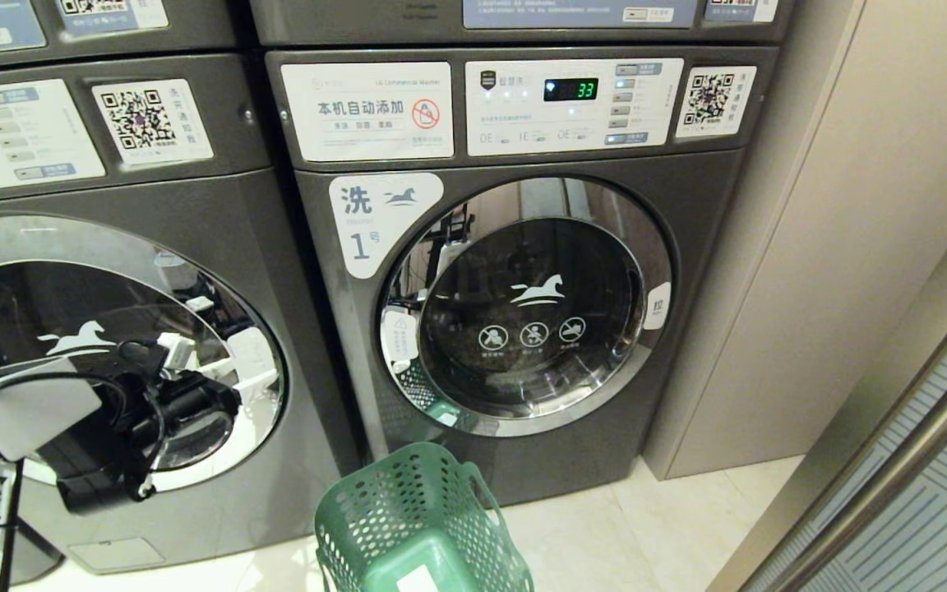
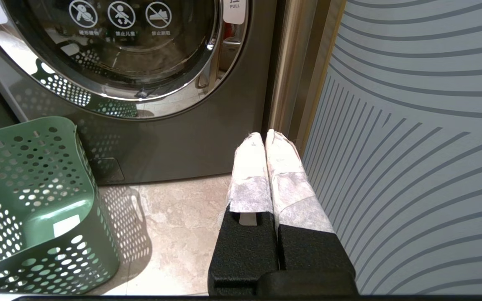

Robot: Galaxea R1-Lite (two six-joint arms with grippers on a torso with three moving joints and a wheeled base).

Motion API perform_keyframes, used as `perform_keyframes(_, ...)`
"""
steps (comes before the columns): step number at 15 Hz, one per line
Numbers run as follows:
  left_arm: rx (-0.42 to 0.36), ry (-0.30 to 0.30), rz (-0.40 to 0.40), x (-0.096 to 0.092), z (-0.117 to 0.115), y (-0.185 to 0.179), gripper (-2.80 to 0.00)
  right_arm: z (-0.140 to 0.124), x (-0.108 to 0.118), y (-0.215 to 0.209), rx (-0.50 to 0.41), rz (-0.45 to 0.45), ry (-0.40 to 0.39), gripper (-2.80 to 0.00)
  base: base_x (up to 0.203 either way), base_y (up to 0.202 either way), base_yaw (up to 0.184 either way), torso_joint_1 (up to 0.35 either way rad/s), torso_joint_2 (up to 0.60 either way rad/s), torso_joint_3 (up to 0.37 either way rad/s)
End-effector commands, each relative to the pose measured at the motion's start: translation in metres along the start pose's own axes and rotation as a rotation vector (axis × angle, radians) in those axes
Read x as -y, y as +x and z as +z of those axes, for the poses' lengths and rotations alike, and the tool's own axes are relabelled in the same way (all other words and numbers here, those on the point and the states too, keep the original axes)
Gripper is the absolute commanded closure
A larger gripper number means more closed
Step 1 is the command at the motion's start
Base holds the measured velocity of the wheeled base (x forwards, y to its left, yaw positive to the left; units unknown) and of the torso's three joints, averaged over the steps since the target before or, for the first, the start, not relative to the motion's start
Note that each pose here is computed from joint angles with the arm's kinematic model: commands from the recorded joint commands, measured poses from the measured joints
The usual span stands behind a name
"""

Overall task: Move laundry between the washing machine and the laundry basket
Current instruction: Open the lid of the washing machine

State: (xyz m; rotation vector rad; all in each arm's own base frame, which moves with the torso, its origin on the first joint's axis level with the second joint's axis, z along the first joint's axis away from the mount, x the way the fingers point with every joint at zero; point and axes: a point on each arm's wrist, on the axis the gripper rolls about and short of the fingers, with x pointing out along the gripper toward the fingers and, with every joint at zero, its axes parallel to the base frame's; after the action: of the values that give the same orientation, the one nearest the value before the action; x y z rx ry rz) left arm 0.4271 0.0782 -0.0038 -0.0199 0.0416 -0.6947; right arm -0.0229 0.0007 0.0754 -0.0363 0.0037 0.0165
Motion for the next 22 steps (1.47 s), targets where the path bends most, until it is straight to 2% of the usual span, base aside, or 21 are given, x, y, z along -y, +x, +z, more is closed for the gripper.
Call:
perform_keyframes(1, -0.001, 0.001, -0.066, 0.01, -0.002, 0.011, -2.8, 0.0, 0.0, 0.0, -0.002, 0.001, 0.0, 0.0, 0.0, 0.0, 0.0, 0.0, 0.0, 0.0)
perform_keyframes(3, 0.0, 0.004, -0.134, 0.015, -0.001, 0.014, -2.8, 0.0, 0.0, 0.0, -0.002, 0.001, 0.0, 0.0, 0.0, 0.0, 0.0, 0.0, 0.0, 0.0)
perform_keyframes(9, 0.001, 0.008, -0.184, 0.028, 0.002, 0.023, -2.8, 0.0, 0.0, 0.0, -0.002, 0.001, 0.0, 0.0, 0.0, 0.0, 0.0, 0.0, 0.0, 0.0)
perform_keyframes(12, 0.0, 0.007, -0.229, 0.04, 0.0, 0.016, -2.8, 0.0, 0.0, 0.0, -0.002, 0.001, 0.0, 0.0, 0.0, 0.0, 0.0, 0.0, 0.0, 0.0)
perform_keyframes(15, 0.0, 0.005, -0.238, 0.041, -0.002, 0.014, -2.8, 0.0, 0.0, 0.0, -0.002, 0.001, 0.0, 0.0, 0.0, 0.0, 0.0, 0.0, 0.0, 0.0)
perform_keyframes(18, 0.01, 0.02, -0.216, 0.037, 0.004, 0.01, -2.8, 0.0, 0.0, 0.0, -0.002, 0.001, 0.0, 0.0, 0.0, 0.0, 0.0, 0.0, 0.0, 0.0)
perform_keyframes(22, 0.023, 0.023, -0.086, 0.008, 0.022, -0.036, -2.8, 0.0, 0.0, 0.0, -0.002, 0.001, 0.001, 0.0, 0.0, 0.0, 0.0, 0.0, 0.0, 0.0)
